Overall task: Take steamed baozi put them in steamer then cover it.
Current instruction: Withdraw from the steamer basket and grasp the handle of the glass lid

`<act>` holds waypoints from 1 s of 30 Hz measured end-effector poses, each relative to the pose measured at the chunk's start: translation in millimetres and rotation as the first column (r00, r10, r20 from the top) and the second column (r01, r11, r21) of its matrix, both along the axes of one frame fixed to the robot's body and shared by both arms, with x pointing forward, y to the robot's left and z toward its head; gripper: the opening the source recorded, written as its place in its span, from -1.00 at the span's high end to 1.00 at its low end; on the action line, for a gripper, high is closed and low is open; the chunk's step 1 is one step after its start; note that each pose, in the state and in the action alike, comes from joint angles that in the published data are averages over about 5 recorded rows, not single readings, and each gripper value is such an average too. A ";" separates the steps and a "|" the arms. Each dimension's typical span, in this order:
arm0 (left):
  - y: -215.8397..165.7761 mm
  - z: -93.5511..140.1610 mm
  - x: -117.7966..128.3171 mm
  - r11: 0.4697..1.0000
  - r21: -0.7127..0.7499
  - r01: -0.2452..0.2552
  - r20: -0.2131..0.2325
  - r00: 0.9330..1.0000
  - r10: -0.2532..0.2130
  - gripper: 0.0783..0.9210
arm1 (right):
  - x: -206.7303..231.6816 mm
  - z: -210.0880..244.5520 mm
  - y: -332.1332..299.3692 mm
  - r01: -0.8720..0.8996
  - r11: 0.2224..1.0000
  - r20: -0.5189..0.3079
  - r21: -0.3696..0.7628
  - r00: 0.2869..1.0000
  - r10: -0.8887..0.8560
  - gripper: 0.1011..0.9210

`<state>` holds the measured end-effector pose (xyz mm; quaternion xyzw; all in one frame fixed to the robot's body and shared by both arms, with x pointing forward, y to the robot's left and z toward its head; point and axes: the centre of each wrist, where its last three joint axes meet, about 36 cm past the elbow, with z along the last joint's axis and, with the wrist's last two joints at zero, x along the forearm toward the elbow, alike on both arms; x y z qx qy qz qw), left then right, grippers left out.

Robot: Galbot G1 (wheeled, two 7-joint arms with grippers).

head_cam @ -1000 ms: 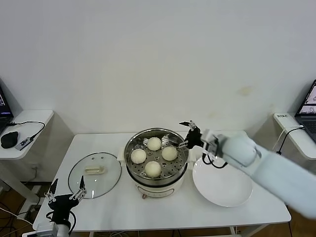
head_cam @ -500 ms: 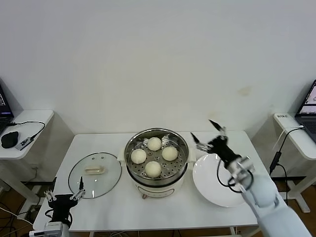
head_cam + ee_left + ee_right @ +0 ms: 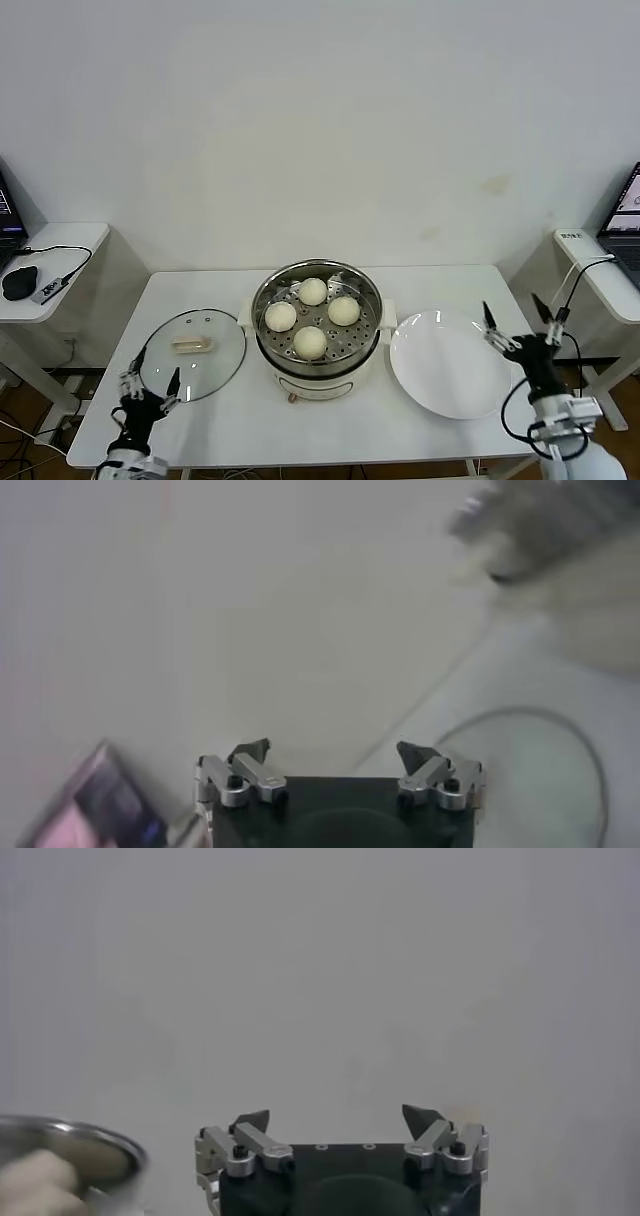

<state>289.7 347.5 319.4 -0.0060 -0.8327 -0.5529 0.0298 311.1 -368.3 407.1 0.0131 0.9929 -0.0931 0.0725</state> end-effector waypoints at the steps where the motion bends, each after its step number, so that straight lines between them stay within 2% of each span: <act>1: 1.7 -3.2 3.8 0.999 0.040 0.012 -0.005 1.000 -0.012 -0.77 | -4.7 -2.0 -0.4 0.012 1.000 -0.002 0.000 1.000 -0.012 -0.76; 6: 11.1 -17.3 24.6 0.980 0.191 0.057 -0.028 0.998 -0.053 -0.77 | -25.5 -12.4 -0.8 0.064 0.998 -0.019 0.003 0.998 -0.064 -0.76; 13: 22.1 -31.0 52.6 0.947 0.311 0.077 -0.055 0.996 -0.063 -0.77 | -45.5 -23.4 7.5 0.098 0.995 -0.045 0.020 0.994 -0.097 -0.76; 30: 41.6 -45.9 110.9 0.903 0.419 0.099 -0.105 0.993 -0.060 -0.77 | -62.0 -41.1 21.3 0.123 0.992 -0.087 0.036 0.989 -0.120 -0.76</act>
